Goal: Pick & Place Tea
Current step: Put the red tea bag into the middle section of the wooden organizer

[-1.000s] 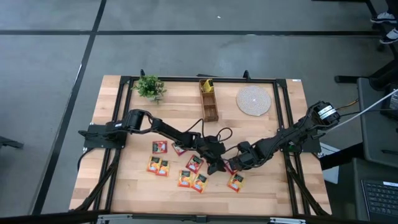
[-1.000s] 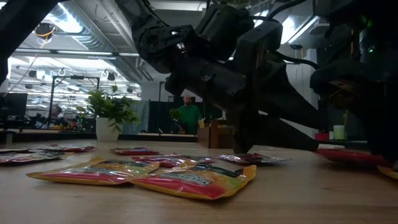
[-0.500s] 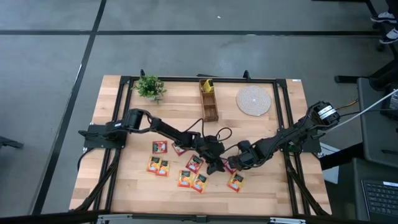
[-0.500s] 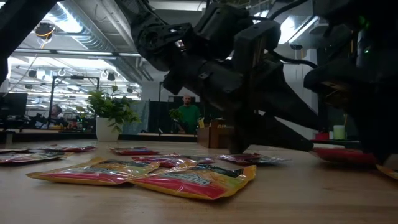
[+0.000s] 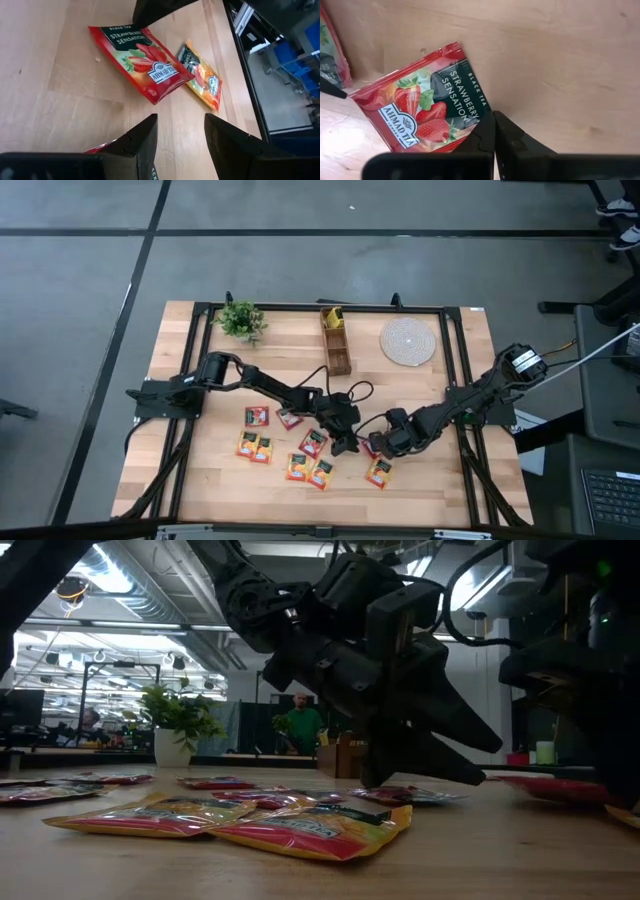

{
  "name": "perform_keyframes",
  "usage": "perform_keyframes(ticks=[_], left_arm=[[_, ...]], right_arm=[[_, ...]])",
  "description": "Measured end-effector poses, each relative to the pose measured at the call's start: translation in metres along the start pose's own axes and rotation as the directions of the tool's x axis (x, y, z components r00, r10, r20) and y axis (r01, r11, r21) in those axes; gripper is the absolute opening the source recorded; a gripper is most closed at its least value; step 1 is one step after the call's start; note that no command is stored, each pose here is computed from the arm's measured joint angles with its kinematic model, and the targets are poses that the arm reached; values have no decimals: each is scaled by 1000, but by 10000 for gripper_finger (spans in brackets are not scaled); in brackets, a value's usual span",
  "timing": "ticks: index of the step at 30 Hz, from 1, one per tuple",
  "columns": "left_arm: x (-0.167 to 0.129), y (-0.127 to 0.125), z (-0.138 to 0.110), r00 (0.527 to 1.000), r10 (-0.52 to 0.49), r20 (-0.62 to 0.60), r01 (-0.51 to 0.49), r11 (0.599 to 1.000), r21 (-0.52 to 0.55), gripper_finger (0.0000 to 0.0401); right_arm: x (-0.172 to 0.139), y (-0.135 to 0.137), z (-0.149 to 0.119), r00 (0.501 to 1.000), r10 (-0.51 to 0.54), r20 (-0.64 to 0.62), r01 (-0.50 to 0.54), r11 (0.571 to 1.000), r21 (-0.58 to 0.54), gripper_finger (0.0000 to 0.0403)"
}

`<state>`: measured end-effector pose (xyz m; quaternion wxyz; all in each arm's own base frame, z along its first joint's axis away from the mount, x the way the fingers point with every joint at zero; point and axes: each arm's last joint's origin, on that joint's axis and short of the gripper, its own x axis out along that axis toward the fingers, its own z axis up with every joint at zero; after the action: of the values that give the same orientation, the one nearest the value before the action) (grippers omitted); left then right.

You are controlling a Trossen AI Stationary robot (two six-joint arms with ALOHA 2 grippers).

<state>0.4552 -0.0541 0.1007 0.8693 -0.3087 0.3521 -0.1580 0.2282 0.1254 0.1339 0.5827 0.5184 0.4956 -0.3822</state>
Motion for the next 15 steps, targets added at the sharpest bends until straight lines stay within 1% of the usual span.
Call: perform_keyframes(ticks=[4, 8, 15], left_arm=[[0, 0, 0, 1000, 8, 4, -7, 1000, -18, 157], [0, 1, 1, 999, 45, 28, -44, 997, -58, 157], [1, -1, 0, 998, 50, 36, -46, 994, -97, 157]], right_arm=[[0, -1, -3, 1000, 4, -9, -3, 1000, 27, 2], [0, -1, -6, 1000, 6, -21, -5, 1000, 24, 1], [0, -1, -6, 1000, 11, -13, -11, 1000, 24, 1]])
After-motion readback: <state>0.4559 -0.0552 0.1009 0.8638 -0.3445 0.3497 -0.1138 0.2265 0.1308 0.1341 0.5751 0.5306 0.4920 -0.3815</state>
